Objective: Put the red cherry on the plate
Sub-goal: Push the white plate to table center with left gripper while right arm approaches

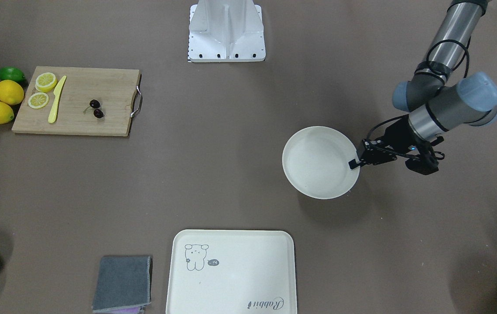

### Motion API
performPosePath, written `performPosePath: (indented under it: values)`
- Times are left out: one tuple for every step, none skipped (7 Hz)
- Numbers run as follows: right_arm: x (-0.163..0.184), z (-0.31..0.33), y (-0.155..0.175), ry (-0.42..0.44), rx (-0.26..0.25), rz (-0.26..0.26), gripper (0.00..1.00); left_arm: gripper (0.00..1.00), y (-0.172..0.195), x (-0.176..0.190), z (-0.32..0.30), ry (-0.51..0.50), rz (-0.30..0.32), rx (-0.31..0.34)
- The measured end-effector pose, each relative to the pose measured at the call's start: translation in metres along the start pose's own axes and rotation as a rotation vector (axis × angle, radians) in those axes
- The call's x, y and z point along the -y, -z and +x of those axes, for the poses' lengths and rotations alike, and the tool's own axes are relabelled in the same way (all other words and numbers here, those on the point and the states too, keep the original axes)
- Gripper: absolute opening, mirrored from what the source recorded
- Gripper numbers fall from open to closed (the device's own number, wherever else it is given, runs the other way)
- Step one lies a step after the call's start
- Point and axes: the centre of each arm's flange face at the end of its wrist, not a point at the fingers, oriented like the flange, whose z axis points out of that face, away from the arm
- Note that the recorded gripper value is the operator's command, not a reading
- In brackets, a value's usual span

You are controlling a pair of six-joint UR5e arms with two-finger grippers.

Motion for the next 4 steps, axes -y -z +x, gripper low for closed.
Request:
performPosePath:
  values:
    - [0.004,-0.010,0.007,-0.002,0.001,0.015,1.00,0.00,-0.028,-0.022,0.037,0.047,0.017,-0.035]
    - [0.009,-0.033,0.018,-0.005,0.011,0.040,1.00,0.00,-0.057,-0.050,0.064,0.077,0.033,-0.060]
    - [0.014,-0.065,0.025,0.000,0.028,0.063,1.00,0.00,-0.084,-0.075,0.087,0.093,0.052,-0.066]
    - [0.020,-0.103,0.025,-0.002,0.047,0.083,1.00,0.00,-0.106,-0.095,0.104,0.102,0.071,-0.057]
